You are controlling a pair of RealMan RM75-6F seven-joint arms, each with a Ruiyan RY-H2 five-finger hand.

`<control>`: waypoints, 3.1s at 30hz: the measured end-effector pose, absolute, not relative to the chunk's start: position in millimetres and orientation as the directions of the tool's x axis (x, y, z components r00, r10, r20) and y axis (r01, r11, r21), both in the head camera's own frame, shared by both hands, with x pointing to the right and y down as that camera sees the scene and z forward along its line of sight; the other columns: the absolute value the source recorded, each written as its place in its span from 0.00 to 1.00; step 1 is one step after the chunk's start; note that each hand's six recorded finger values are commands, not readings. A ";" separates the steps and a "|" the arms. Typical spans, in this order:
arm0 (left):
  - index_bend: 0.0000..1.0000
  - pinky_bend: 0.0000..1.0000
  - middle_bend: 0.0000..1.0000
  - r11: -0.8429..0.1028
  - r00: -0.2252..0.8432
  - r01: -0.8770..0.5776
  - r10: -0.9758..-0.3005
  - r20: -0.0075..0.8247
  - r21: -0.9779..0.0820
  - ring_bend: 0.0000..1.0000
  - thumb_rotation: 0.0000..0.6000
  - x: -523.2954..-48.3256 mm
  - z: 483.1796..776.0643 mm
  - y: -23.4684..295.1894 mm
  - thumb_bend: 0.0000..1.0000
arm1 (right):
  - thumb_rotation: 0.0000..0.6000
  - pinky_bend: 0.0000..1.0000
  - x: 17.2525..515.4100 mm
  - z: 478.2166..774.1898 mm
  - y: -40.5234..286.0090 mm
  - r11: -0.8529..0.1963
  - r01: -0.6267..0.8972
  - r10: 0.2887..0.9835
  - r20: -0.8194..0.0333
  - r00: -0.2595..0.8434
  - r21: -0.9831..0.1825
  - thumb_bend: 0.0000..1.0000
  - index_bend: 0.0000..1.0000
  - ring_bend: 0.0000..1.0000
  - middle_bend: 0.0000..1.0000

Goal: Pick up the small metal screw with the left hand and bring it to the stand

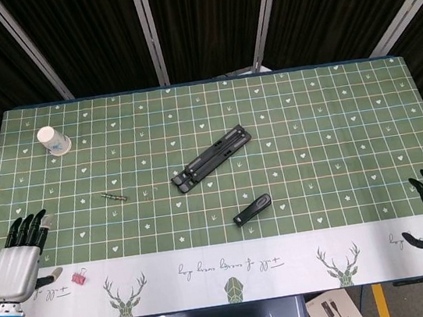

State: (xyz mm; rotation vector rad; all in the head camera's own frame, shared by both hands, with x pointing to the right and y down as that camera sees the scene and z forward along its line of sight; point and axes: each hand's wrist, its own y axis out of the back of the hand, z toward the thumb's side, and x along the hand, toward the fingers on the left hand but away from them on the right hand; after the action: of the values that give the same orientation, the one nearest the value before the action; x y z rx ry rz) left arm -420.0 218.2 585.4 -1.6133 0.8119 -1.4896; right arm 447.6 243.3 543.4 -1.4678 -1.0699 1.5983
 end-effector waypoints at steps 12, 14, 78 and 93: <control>0.32 0.00 0.00 -0.487 0.147 0.143 -0.850 0.505 -0.862 0.00 1.00 -409.1 596.1 177.7 0.19 | 1.00 0.02 447.6 542.9 243.0 -0.410 0.047 0.905 -0.413 -0.104 -0.911 0.05 0.12 0.00 0.00; 0.37 0.00 0.00 -0.510 0.149 0.137 -0.837 0.527 -0.849 0.00 1.00 -406.4 603.2 169.7 0.22 | 1.00 0.02 448.4 542.8 243.4 -0.411 0.056 0.903 -0.415 -0.111 -0.910 0.05 0.12 0.00 0.00; 0.51 0.00 0.00 -0.557 0.147 0.389 -0.749 0.646 -0.734 0.00 1.00 -348.0 766.9 76.2 0.31 | 1.00 0.02 461.6 539.0 244.6 -0.410 0.101 0.891 -0.422 -0.169 -0.906 0.05 0.12 0.00 0.00; 0.56 0.00 0.00 -0.564 0.149 0.407 -0.735 0.661 -0.719 0.00 1.00 -338.3 777.3 77.4 0.35 | 1.00 0.02 463.1 537.9 243.8 -0.399 0.105 0.895 -0.412 -0.170 -0.911 0.05 0.12 0.00 0.00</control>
State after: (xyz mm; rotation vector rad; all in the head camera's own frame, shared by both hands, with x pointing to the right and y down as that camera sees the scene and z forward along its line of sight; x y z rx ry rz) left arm -338.3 77.4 777.3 -1.5148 0.3318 -1.5801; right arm 463.1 243.8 537.9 -1.4739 -1.1744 1.6343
